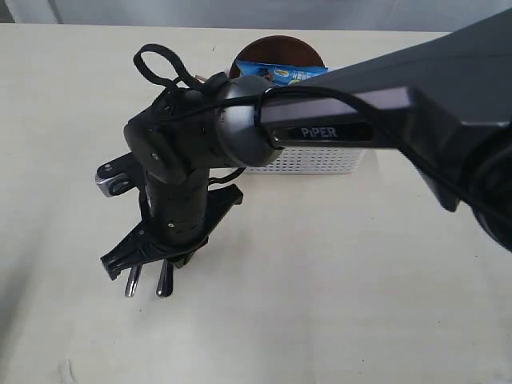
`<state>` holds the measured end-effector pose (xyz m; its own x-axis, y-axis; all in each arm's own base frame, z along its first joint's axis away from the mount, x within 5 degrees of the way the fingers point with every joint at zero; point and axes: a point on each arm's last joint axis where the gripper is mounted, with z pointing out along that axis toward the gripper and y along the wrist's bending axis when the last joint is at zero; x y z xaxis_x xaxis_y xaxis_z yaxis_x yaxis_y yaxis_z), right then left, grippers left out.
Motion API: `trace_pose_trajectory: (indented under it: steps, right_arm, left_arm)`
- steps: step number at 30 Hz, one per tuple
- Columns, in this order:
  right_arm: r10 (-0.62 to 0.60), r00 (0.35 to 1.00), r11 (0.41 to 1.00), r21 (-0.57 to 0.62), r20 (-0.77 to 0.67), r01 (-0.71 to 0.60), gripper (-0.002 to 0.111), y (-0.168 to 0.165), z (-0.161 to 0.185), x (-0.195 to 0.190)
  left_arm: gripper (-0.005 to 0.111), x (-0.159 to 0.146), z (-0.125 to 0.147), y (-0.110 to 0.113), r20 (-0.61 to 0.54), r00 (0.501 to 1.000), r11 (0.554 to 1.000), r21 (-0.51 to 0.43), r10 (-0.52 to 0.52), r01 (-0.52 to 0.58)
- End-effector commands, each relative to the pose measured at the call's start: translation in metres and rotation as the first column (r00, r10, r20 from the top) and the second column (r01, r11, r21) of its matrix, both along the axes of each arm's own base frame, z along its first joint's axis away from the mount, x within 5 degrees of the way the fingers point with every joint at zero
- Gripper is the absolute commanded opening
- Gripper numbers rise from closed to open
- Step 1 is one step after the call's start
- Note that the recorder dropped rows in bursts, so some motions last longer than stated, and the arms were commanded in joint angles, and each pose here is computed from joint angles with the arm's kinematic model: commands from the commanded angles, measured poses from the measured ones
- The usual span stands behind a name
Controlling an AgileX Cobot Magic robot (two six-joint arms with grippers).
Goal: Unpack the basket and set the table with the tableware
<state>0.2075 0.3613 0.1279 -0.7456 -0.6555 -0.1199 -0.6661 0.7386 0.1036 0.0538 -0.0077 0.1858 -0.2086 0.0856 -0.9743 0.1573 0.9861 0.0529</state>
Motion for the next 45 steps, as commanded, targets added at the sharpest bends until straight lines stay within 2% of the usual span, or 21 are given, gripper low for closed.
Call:
trace_pose_trajectory:
  steps: [1,7,14,19,25,36,45]
  right_arm:
    - [0.029,0.999,0.999,0.013,0.042,-0.029,-0.001,-0.002,0.017,0.001]
    - [0.022,0.975,1.0,0.017,0.22,-0.026,-0.001,-0.018,0.063,0.015]
    - [-0.096,0.953,0.993,0.087,0.288,0.074,-0.001,-0.061,0.112,0.051]
    - [-0.148,0.931,0.987,0.117,0.333,0.115,-0.001,-0.093,0.135,0.072]
    - [-0.219,0.907,0.975,0.104,0.359,0.195,-0.001,-0.137,0.142,0.106]
    - [-0.386,0.854,0.922,0.113,0.35,0.37,-0.001,-0.19,0.142,0.137]
    - [-0.421,0.837,0.905,0.103,0.349,0.412,0.0,-0.197,0.14,0.141]
  left_arm:
    - [0.0,0.0,0.0,0.0,0.009,1.0,1.0,-0.001,0.002,-0.002]
    - [0.0,0.0,0.0,0.0,0.008,1.0,1.0,-0.008,0.002,-0.002]
    - [0.0,0.0,0.0,0.0,0.008,1.0,1.0,-0.008,0.002,-0.002]
    - [0.0,0.0,0.0,0.0,0.008,1.0,1.0,-0.008,0.002,-0.002]
    - [0.0,0.0,0.0,0.0,0.008,1.0,1.0,-0.008,0.002,-0.002]
    - [0.0,0.0,0.0,0.0,0.008,1.0,1.0,-0.008,0.002,-0.002]
    - [0.0,0.0,0.0,0.0,0.008,1.0,1.0,-0.008,0.002,-0.002]
